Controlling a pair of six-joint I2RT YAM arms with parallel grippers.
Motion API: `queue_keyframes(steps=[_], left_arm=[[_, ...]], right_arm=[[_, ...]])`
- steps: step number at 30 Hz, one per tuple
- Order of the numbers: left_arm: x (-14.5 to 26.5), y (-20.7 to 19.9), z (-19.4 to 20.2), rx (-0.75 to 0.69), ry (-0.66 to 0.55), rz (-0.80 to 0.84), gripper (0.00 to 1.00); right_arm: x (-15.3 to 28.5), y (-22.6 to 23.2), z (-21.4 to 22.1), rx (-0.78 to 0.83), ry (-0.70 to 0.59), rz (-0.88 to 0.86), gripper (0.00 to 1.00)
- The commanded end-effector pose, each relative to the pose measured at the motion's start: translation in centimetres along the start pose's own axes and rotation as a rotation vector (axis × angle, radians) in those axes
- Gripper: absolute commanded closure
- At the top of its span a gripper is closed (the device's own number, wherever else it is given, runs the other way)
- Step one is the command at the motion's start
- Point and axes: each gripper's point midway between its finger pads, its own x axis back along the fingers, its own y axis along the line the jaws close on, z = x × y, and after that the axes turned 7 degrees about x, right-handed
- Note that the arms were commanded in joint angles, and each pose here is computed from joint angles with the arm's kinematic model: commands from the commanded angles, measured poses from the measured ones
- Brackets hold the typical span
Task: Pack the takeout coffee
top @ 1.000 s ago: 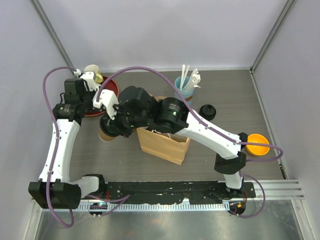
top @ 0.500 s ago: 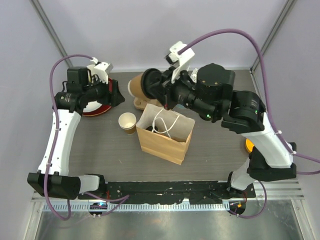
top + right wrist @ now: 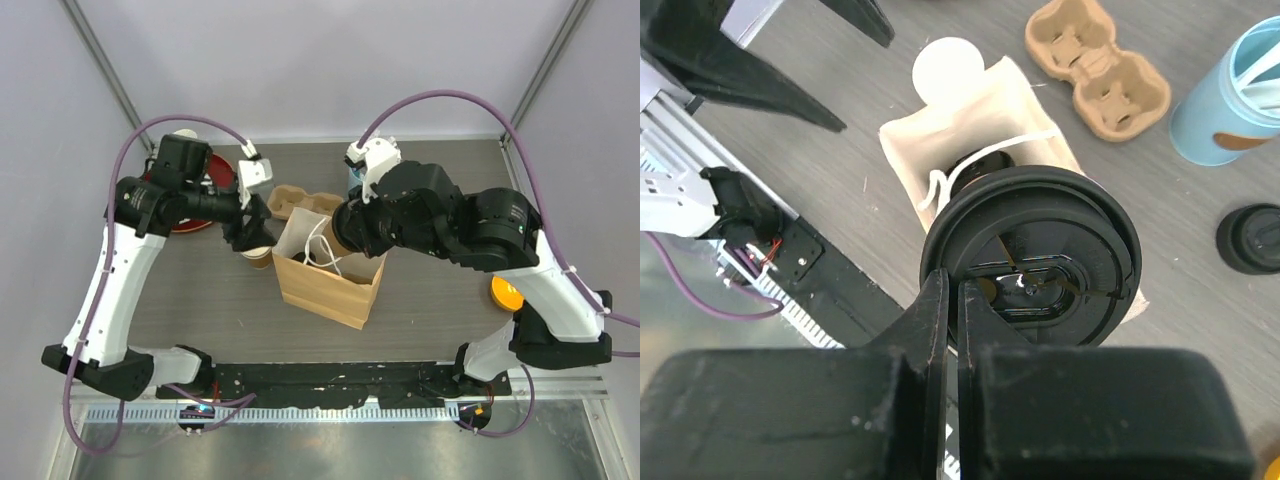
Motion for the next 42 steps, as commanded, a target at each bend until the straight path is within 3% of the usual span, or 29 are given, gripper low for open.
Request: queue_keyframes(steps=[1,3,7,12,21,26,30,42], left_arm=[[0.1,-4.1,2.4,-0.278,0.125,0.145,0.35],[-0.8,-4.2,3.2,-0.344,0.166,0.154,0.34],[-2.3,-3.9,2.2,-0.372,0.129,0.147,0.35],[-3.7,-4.4,3.0,-0.381,0.143,0.220,0.36],[-6.9,-4.8,6.3,-0.491,0.223,0.248,0.38],[-7.3,-4.2,7.6,-0.545,0.253,0.233,0.47],[-7.0,-3.8,7.1,-0.627,0.203,0.192,0.59],[-7.3,-5.0,6.6,-0.675,0.106,0.228,0.78]], right_arm=[[0.1,0.9,2.6,-0.016,0.147,-0.051,0.99],[-0.6,0.8,3.8,0.001,0.212,-0.049,0.99],[-2.7,0.3,5.5,0.013,0.290,-0.053,0.99],[-3.9,-1.0,5.3,-0.031,0.261,-0.055,0.99],[-6.0,-1.2,8.5,0.009,0.358,-0.075,0.99],[-7.9,-1.6,10.6,0.044,0.397,-0.068,0.99],[-9.5,-1.8,11.6,0.051,0.411,-0.060,0.99],[-13.7,-2.4,13.6,0.091,0.479,-0.064,0.98]])
